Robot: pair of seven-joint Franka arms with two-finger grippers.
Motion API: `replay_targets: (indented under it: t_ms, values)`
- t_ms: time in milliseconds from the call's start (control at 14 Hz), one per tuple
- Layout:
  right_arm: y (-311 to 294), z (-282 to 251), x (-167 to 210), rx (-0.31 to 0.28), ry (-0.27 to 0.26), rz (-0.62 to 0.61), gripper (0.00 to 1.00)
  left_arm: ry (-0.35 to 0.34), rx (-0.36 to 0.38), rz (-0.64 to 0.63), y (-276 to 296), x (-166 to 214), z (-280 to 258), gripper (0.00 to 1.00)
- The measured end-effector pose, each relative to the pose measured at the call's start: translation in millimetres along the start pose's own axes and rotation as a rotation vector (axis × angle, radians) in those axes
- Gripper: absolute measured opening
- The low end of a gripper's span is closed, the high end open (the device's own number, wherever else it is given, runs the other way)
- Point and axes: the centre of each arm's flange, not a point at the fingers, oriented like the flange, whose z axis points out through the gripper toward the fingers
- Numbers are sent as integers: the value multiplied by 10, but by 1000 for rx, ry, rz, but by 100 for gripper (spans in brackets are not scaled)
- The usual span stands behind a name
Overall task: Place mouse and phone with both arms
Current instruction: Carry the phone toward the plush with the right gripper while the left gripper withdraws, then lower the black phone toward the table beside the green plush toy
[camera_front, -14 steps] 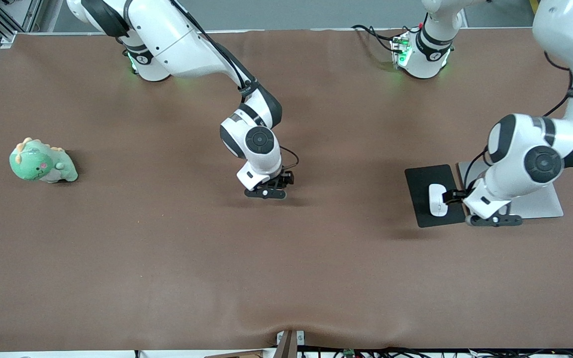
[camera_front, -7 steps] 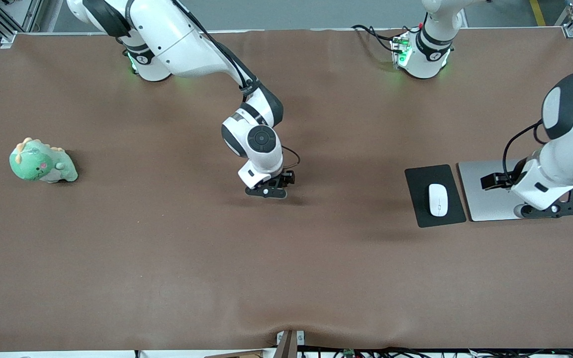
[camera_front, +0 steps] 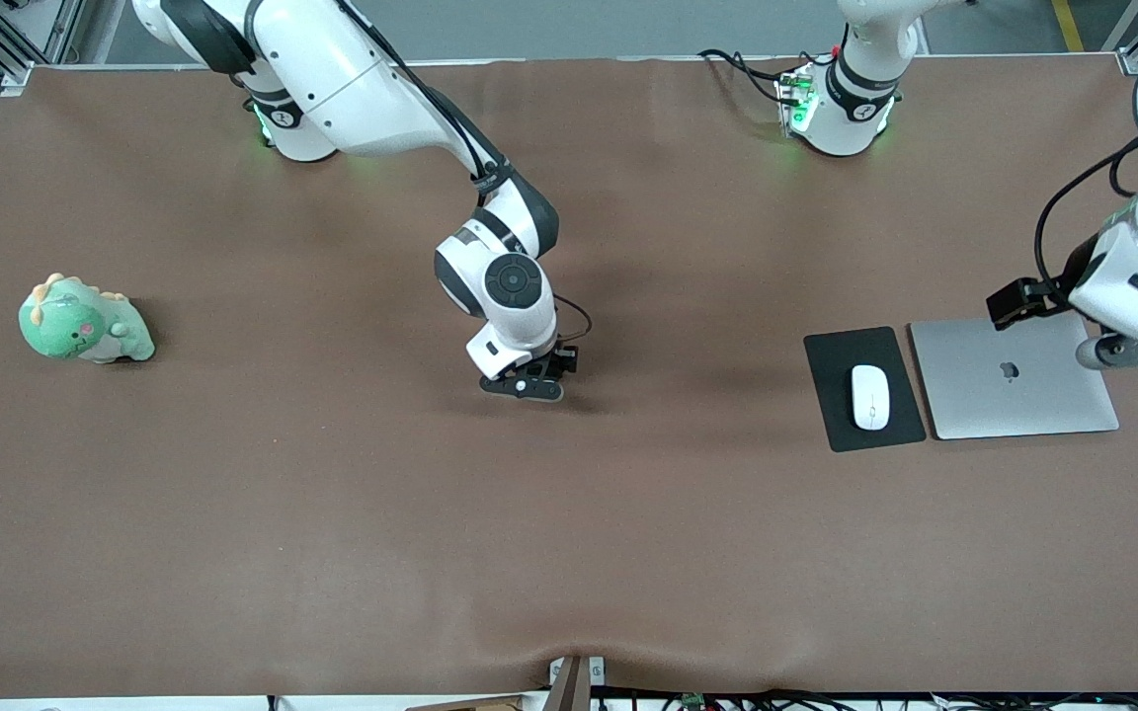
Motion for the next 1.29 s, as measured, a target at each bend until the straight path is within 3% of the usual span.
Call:
replay_targets:
  t_ms: [286,643,929,1143,1286]
  values:
    - [682,-851,812,13,37,65,80,10,-21,-5,34,-121,-175,100]
    - [2441,-1803,1713,-28,20,61,80,8,-37,-11,45,-215,-288,100]
    - [3724,-1672,1936,-48,-35,61,80,20,-52,-13,65,-276,-386,100]
    - [4288,-1413,1897,-52,-90,5,80,27,-63,-15,81,-309,-437,100]
    - [4612,-1217,1853,-44,-91,-36,80,31,-62,-17,83,-323,-460,100]
